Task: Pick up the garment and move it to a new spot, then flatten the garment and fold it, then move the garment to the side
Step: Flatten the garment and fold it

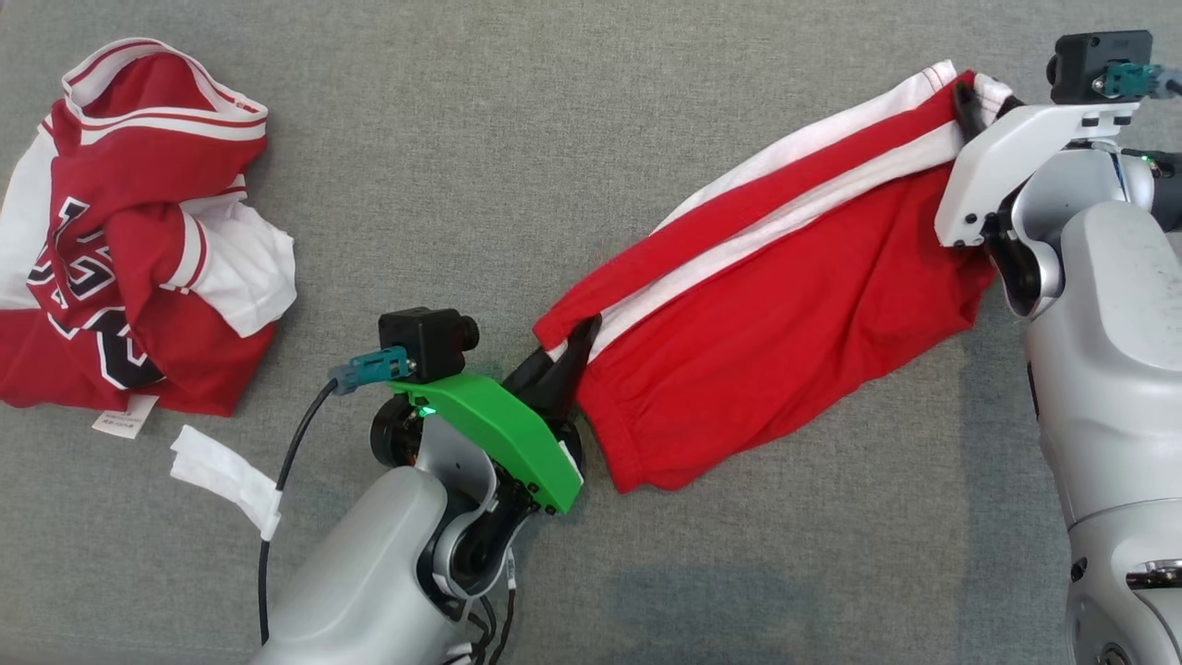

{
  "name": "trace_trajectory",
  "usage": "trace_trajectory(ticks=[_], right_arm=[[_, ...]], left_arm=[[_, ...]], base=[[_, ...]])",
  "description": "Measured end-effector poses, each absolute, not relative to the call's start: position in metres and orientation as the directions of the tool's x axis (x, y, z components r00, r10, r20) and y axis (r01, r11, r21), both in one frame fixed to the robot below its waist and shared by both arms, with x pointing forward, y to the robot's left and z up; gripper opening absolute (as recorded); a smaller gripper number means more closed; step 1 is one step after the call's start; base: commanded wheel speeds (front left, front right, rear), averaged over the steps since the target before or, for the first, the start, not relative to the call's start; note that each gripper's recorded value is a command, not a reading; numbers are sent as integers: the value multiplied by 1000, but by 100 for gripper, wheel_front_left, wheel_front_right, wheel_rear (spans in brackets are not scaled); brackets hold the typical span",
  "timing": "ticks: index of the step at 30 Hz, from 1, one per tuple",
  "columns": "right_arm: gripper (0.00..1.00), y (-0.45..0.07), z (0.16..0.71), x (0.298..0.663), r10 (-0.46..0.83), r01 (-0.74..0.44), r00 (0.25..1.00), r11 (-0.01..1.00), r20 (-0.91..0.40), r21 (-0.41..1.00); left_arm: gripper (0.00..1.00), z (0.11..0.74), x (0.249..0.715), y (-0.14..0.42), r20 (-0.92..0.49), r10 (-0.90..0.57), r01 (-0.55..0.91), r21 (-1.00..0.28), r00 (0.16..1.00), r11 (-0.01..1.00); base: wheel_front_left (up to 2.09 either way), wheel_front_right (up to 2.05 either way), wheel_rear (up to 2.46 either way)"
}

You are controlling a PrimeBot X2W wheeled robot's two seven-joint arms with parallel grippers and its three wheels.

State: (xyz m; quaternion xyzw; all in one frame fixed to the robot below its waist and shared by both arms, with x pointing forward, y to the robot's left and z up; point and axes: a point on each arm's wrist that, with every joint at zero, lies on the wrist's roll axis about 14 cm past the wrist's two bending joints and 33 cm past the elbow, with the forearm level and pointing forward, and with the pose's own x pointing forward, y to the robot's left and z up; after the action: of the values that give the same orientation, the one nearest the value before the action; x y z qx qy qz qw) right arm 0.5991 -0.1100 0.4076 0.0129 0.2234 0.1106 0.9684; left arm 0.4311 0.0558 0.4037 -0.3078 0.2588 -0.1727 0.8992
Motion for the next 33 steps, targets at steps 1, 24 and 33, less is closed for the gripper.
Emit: trace_trajectory(ticks=[1, 24, 33], right_arm=[[100, -109, 408, 598, 223, -215, 874, 974, -431, 68], [100, -167, 493, 548, 198, -240, 919, 967, -341, -85], [100, -153, 456, 556, 213, -277, 846, 959, -490, -61]], left_arm=[[100, 404, 432, 57, -354, -462, 149, -642, 813, 753], [100, 474, 379, 124, -107, -146, 108, -304, 984, 947], [100, 493, 387, 138, -14, -36, 30, -310, 999, 950]], base=[[0, 0, 0], [0, 0, 0], [0, 0, 0]])
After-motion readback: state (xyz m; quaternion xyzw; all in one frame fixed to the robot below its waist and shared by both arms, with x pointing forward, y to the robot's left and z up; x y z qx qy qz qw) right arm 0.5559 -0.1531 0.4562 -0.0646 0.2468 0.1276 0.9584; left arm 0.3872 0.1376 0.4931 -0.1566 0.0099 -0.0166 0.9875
